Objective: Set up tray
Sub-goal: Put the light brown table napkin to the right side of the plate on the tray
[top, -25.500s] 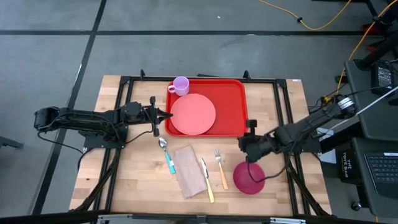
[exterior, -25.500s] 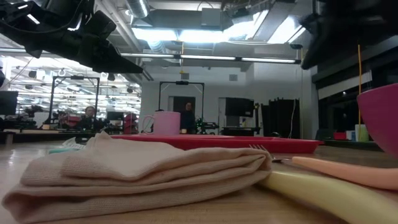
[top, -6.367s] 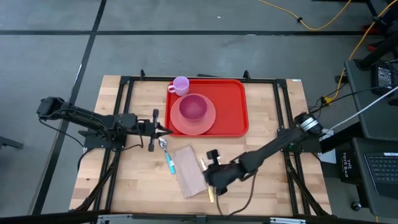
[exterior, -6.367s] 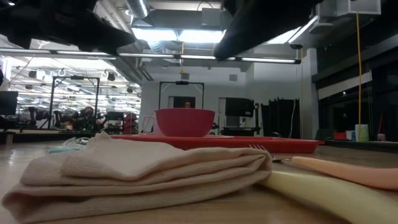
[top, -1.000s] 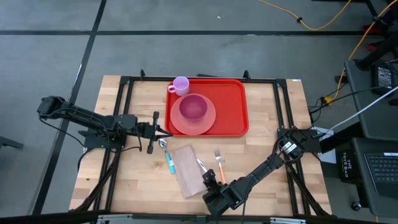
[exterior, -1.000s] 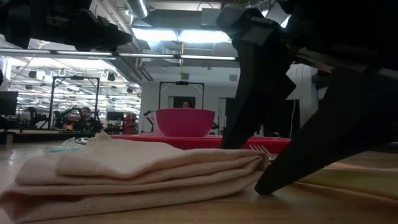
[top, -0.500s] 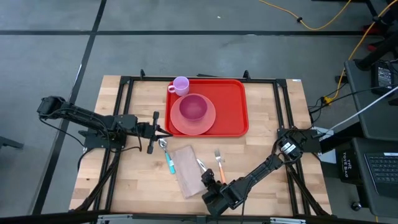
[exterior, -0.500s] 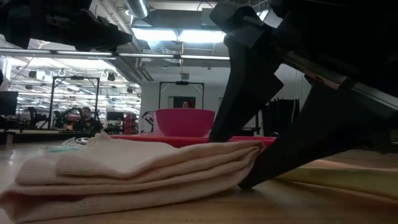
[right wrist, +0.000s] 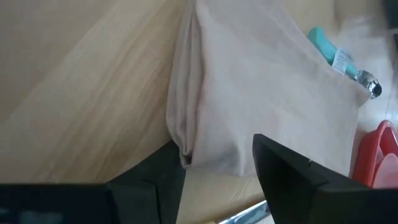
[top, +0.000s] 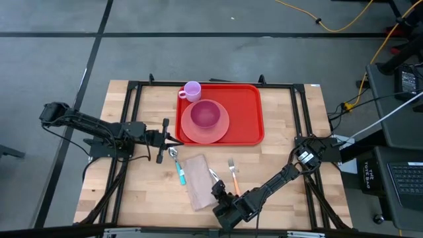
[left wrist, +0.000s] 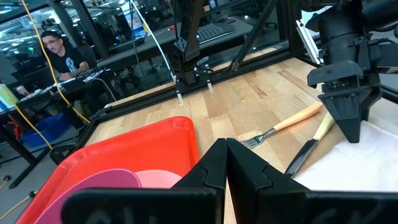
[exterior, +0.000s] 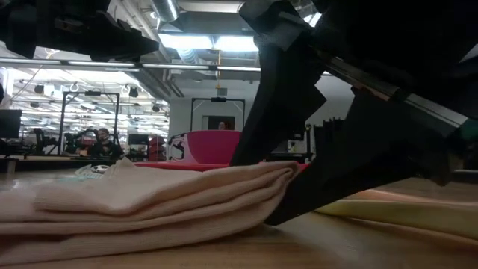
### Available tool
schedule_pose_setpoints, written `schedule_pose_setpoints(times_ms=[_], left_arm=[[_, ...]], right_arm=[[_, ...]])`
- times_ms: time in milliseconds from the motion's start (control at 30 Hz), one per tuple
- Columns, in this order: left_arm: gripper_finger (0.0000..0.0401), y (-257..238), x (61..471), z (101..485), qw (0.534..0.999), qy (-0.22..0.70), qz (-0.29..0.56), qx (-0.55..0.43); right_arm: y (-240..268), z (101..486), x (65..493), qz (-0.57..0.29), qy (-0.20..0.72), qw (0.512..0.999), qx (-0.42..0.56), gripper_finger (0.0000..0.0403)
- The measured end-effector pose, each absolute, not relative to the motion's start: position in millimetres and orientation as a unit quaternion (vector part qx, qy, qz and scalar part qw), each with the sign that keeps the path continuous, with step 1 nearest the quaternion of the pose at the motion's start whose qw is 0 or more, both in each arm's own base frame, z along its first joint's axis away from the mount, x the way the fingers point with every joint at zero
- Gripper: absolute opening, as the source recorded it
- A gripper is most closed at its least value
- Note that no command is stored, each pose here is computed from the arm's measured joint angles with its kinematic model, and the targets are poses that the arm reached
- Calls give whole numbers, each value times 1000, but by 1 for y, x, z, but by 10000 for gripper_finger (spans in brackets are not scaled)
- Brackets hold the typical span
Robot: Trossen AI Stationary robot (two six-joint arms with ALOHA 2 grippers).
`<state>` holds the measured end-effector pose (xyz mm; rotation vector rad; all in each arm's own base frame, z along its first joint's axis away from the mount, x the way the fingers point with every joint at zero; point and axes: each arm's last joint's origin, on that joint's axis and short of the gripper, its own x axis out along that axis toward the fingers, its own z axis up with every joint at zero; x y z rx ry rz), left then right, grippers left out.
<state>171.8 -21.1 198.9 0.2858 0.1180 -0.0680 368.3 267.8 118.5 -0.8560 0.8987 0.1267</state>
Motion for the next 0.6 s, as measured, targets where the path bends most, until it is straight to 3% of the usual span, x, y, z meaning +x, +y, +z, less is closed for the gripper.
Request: schedule_pose_setpoints(times_ms=[367,600], left_arm=[[4,-21,172,199,988,59,-34,142],[4,-21,172,199,987,59,-34,142]], right_arm=[[267,119,371,62,414,813,-405,187],[262,120,379,99,417,825,-370,154]])
